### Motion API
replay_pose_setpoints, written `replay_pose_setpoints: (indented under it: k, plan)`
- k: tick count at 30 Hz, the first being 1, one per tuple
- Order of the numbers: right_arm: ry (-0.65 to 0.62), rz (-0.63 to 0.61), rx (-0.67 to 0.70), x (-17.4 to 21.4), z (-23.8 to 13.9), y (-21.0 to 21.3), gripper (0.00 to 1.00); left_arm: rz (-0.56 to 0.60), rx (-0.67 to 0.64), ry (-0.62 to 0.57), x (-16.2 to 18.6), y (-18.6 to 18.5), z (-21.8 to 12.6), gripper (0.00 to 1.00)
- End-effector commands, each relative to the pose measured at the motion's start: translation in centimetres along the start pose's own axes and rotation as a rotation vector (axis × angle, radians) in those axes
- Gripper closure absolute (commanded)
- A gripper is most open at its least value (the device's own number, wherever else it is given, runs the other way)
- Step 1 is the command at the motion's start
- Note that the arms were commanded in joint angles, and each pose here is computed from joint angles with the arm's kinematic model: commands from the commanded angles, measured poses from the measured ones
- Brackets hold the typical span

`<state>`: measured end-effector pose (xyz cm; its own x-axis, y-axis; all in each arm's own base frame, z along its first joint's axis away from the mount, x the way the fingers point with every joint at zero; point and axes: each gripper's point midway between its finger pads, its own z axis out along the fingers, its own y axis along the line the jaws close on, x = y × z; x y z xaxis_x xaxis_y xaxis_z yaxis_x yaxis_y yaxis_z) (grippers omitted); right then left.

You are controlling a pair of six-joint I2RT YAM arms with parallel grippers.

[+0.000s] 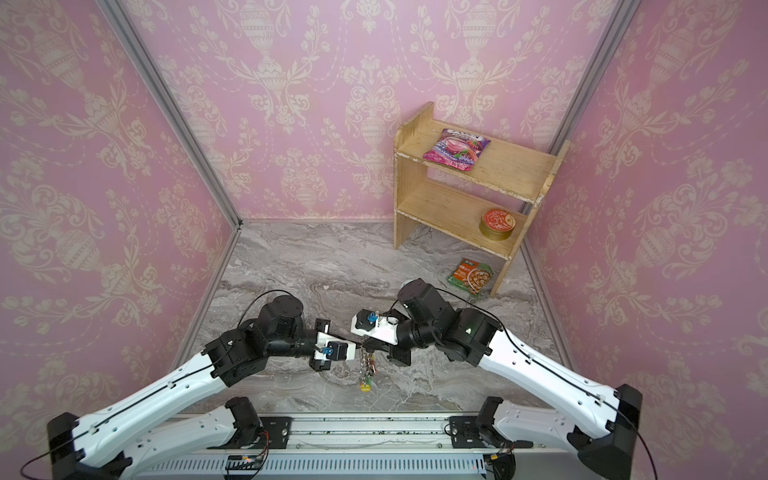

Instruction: Put the keys on the keyring

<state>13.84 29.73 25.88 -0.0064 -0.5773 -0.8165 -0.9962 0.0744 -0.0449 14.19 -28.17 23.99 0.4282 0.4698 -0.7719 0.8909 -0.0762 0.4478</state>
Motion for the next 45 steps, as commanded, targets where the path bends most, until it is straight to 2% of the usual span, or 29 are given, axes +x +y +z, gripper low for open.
replay_pose_setpoints:
  k: [1,25,30,35,45]
  plan:
    - [-0.007,-0.027,-0.054,-0.5,-0.8,1.6,1.0,-0.008,-0.045,-0.042,-1.9,1.8,-0.8,1.0]
    - [0.015,-0.014,-0.151,-0.3,0.2,3.0,1.0,-0.038,-0.045,-0.046,-2.1,2.1,-0.9,1.0]
    - [0.025,-0.037,0.015,0.0,-0.7,0.7,1.0,-0.037,-0.033,-0.047,-2.0,1.8,-0.8,1.0]
    - [0.008,-0.041,0.104,-0.2,-1.2,-0.6,1.0,-0.04,-0.02,-0.045,-2.0,1.7,-0.7,1.0]
    - [0.016,-0.028,0.09,-0.1,-0.3,-0.8,1.0,-0.044,-0.012,-0.051,-2.2,1.6,-0.7,1.0]
